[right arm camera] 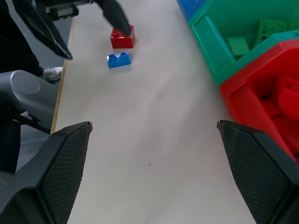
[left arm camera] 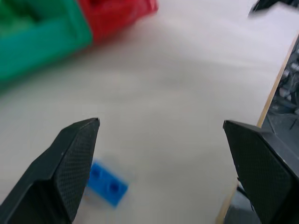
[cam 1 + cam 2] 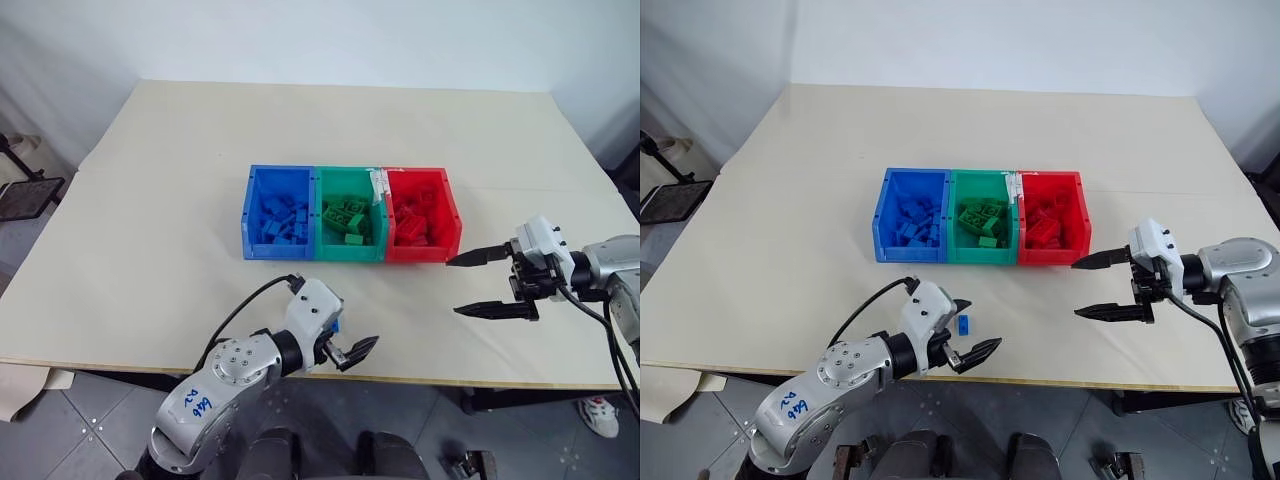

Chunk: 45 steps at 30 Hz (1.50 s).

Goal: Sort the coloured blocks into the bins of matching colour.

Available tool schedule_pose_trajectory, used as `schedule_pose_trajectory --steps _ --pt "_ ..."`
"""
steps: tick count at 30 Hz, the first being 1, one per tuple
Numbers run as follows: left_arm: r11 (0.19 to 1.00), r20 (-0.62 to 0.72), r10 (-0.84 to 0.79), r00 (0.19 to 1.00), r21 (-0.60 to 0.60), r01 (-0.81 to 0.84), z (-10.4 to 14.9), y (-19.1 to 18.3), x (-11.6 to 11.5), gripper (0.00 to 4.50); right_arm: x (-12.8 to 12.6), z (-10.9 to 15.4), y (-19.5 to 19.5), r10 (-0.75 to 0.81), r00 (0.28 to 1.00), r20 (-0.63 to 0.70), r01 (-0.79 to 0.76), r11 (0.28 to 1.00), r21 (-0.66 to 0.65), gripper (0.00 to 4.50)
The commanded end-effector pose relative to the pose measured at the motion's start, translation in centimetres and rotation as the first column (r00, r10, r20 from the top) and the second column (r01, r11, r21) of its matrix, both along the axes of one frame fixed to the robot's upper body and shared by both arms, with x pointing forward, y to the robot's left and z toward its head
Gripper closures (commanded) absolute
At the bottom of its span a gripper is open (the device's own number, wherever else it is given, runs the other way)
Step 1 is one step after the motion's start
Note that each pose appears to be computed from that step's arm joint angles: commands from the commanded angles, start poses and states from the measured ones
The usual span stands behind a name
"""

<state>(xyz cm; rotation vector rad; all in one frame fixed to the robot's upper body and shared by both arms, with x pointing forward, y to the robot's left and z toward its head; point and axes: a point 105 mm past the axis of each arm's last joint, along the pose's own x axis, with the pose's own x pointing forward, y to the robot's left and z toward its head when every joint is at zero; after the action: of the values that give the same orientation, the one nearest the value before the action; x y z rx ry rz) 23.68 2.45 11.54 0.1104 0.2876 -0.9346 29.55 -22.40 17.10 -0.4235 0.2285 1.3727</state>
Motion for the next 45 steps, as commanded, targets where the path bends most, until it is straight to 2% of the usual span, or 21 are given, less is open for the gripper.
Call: schedule_pose_trajectory --steps 1,10,18,24,32,40,43,45 --pt "1.0 0.032 -0.003 0.999 -0.002 0.003 0.8 -0.1 -0.4 0.0 -0.7 0.7 -0.3 0.054 0.998 -0.009 -0.054 0.998 -0.011 0.02" --pt "0.999 -0.035 0.007 0.999 0.04 -0.006 -0.7 0.2 -0.9 0.0 -1.2 0.7 -0.7 0.046 0.999 -0.022 -0.046 0.999 -0.014 0.02" --pt "0.999 -0.028 -0.006 1.0 0.038 0.007 -1.1 0.0 0.0 0.0 -1.5 0.7 -0.7 0.041 0.999 -0.022 -0.041 0.999 -0.005 0.02" --pt "0.996 -0.033 0.016 0.999 0.083 -0.013 -1.8 0.3 0.8 0.0 -1.5 0.7 -0.8 0.032 0.999 -0.021 -0.032 0.999 -0.001 0.02" --pt "0.982 -0.059 -0.016 0.998 0.189 0.026 -3.0 0.2 0.4 0.0 -1.5 0.7 -1.2 0.017 1.0 -0.016 -0.017 1.0 0.001 0.02" --pt "0.975 -0.087 0.024 0.996 0.221 -0.004 -3.4 0.7 0.3 0.0 -1.6 0.5 -1.2 0.013 1.0 -0.018 -0.013 1.0 0.002 0.02" --pt "0.974 -0.091 0.028 0.995 0.227 -0.007 -3.6 0.7 0.3 0.58 -1.5 0.6 -1.2 0.011 1.0 -0.015 -0.011 1.0 0.002 0.0" --pt "0.974 -0.088 0.031 0.996 0.228 -0.01 -3.6 0.8 0.3 1.17 -1.4 0.6 -1.2 0.01 1.0 -0.014 -0.009 1.0 0.003 0.0"
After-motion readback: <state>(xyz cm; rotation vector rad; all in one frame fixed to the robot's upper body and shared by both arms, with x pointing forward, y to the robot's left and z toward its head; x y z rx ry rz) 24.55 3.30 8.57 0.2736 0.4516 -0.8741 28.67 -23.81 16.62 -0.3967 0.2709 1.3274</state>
